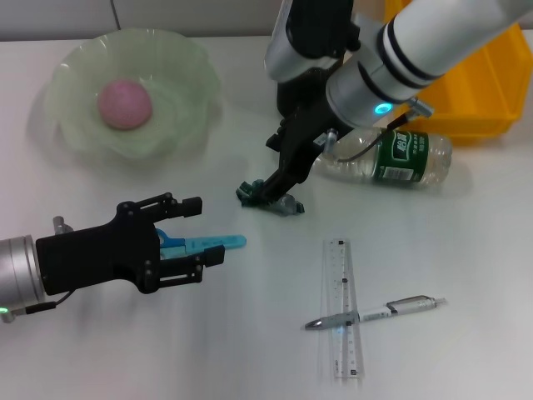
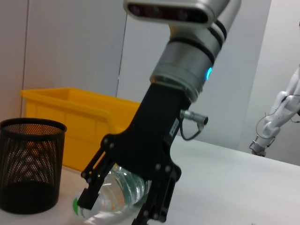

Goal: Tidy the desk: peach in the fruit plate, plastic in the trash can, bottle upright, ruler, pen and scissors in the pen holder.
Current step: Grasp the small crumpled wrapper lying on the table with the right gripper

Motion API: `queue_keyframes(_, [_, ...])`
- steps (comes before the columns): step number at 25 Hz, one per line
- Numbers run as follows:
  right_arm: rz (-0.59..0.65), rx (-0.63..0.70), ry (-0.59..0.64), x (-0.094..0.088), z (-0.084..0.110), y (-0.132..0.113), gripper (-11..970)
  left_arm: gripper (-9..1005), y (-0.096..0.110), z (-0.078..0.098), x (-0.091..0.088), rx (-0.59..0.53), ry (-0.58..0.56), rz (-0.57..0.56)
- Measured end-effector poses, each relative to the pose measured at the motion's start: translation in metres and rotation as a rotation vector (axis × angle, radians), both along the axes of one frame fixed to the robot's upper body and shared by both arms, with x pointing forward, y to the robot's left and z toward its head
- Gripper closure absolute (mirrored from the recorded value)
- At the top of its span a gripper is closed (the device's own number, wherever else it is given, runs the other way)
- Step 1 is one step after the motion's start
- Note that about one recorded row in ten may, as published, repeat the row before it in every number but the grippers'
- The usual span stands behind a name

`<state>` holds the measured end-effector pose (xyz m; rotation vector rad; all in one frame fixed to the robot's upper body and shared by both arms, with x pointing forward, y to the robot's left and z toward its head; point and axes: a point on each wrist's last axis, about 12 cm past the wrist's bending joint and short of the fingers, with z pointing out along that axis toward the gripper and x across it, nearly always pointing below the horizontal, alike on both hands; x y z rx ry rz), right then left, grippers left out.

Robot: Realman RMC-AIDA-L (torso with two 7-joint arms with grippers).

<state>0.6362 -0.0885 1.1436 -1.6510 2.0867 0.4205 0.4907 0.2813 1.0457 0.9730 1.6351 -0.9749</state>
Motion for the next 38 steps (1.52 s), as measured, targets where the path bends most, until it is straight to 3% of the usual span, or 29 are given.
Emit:
queue_keyframes(12, [-0.023, 0.011, -0.014, -0.003, -0.02, 0.002, 143, 234, -0.001, 0.0, 0.001, -0.005, 0.001, 0.009])
queue_keyframes(38, [-0.005, 0.021, -0.023, -0.012, -0.038, 0.002, 143, 240, -0.002, -0.002, 0.0, 0.0, -0.002, 0.015])
